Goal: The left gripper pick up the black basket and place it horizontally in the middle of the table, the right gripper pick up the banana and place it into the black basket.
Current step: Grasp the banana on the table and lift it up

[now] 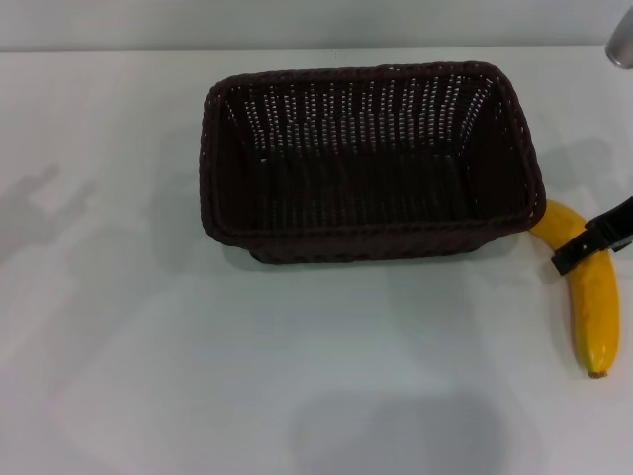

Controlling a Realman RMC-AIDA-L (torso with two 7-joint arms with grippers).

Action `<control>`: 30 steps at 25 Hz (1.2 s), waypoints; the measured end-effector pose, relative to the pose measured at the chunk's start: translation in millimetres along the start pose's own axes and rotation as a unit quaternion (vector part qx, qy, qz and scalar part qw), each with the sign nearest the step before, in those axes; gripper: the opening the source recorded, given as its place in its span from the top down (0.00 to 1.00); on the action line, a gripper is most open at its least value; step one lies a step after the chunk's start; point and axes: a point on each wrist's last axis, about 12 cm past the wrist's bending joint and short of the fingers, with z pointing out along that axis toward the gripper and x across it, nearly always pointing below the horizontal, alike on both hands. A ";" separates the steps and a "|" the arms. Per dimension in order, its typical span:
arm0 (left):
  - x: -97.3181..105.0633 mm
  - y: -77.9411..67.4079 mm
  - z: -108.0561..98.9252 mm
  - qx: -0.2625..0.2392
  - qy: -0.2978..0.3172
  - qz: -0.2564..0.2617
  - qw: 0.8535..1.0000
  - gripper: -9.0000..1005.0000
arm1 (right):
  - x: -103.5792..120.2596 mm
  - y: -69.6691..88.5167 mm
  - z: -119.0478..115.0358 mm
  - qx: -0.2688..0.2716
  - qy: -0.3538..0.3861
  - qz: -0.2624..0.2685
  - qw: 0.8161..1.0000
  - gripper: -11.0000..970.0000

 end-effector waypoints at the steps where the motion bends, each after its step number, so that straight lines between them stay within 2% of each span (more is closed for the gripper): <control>1: 0.1 0.0 0.2 0.000 0.000 0.000 1.000 0.34 | -0.5 -0.3 1.4 0.005 0.001 0.000 1.000 0.13; 9: 2.0 -0.8 0.8 0.001 -0.001 -0.002 1.000 0.34 | -3.7 8.3 15.6 0.029 0.025 -0.020 0.999 0.16; 22: 3.5 -1.1 1.6 0.002 -0.002 -0.006 1.000 0.34 | -5.5 11.5 22.8 0.081 0.051 -0.055 0.994 0.20; 26: 3.2 -1.1 1.2 0.002 -0.004 -0.006 1.000 0.34 | -6.4 8.8 21.4 0.086 0.046 -0.058 0.994 0.32; 30: 3.0 -1.1 0.4 0.001 -0.006 -0.007 1.000 0.34 | -8.5 -7.7 7.8 0.104 0.018 -0.047 0.993 0.41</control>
